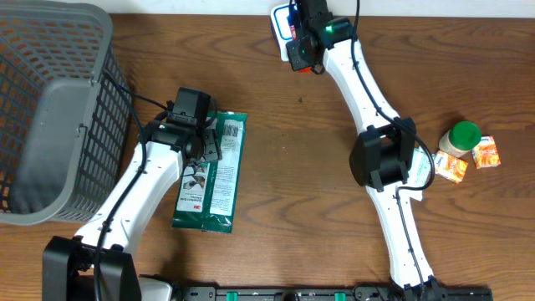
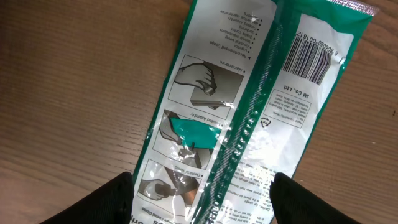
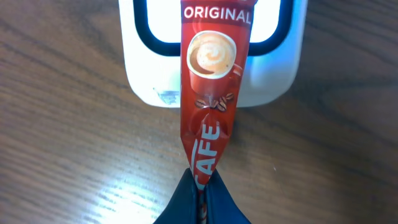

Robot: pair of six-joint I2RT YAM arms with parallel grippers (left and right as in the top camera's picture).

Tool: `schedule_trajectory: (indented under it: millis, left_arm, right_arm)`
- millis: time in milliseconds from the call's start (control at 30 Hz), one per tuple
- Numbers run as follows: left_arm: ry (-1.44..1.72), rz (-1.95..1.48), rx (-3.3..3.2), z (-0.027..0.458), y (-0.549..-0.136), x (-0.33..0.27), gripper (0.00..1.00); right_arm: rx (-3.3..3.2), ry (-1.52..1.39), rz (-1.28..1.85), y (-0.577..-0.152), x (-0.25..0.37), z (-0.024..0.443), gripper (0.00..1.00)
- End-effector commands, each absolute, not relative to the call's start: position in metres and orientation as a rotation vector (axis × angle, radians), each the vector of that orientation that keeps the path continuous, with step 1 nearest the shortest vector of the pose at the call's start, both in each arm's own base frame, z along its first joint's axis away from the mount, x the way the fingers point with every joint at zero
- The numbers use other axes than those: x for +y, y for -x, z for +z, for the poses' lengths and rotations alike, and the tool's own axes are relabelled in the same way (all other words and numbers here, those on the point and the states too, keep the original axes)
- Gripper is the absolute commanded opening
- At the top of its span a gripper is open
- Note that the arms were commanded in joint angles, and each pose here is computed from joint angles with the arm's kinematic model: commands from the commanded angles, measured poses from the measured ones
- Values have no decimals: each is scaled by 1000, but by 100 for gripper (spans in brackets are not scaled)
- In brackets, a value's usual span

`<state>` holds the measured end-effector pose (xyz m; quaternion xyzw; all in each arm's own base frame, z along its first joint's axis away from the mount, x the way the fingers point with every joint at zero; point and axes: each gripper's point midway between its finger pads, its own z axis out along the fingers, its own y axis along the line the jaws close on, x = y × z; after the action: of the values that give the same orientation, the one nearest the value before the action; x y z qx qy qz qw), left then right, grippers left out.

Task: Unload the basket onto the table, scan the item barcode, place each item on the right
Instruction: 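Raise the coffee stick to the white scanner with the right gripper, then carry the coffee stick right and drop it on the wipes packet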

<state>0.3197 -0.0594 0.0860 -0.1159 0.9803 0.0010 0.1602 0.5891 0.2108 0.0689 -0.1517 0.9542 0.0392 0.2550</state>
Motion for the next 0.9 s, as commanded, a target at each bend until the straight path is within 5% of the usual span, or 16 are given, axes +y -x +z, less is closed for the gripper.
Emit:
schedule_trajectory:
  millis: [0, 633, 867]
  left_arm:
    - [337, 24, 2800, 86, -320, -56, 72]
    - [337, 24, 2800, 86, -320, -56, 72]
    - [337, 24, 2800, 86, -320, -56, 72]
  right_arm:
    - [2534, 433, 99, -596, 217, 83, 2]
    - [2530, 430, 108, -599, 217, 78, 1]
    - [2469, 419, 187, -575, 206, 175, 1]
